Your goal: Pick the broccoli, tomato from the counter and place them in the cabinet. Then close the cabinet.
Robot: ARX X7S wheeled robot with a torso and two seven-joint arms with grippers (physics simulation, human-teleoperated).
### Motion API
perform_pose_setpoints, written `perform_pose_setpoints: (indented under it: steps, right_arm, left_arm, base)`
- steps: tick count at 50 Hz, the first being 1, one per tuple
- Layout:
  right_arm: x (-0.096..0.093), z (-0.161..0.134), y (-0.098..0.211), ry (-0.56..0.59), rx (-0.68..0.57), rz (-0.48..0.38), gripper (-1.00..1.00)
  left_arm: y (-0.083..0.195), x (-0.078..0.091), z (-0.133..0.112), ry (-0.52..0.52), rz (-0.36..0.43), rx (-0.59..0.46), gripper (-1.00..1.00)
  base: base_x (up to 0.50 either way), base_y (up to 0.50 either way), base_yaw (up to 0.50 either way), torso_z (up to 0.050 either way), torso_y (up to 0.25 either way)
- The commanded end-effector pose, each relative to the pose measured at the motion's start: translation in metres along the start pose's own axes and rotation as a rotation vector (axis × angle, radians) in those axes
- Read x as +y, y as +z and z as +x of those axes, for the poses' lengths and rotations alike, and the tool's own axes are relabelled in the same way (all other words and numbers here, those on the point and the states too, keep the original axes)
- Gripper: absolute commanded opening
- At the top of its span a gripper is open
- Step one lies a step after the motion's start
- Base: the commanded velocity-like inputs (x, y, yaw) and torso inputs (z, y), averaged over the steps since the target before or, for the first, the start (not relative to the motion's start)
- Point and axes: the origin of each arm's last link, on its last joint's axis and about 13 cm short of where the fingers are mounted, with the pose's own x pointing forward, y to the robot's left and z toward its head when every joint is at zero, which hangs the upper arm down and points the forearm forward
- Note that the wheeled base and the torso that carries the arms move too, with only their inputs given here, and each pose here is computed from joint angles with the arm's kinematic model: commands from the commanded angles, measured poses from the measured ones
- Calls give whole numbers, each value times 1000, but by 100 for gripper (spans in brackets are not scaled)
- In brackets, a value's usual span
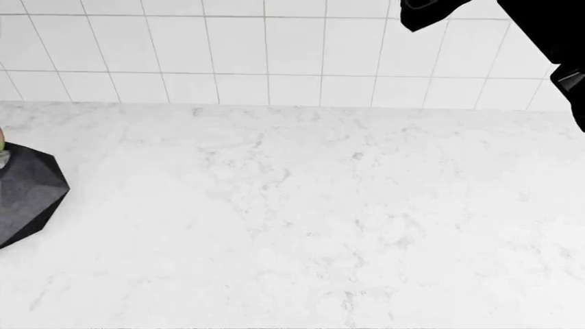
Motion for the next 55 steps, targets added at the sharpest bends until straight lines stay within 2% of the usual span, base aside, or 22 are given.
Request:
perform_pose_setpoints:
  steps: [1, 28, 55]
  right_arm:
    - [1, 0, -2, 2, 1, 4, 100]
    - [0, -1, -4, -2, 0, 14, 100]
    - [1, -2, -9, -6, 1, 20, 100]
  left_arm:
    - [33, -14, 12, -246, -45, -118, 100]
    - [34, -45, 17, -447, 74, -102, 100]
    - [4, -60, 20, -599, 191, 11, 100]
  base:
    - [0, 0, 0, 0, 11]
    - [0, 0, 0, 2, 3]
    - [0, 0, 0, 0, 0]
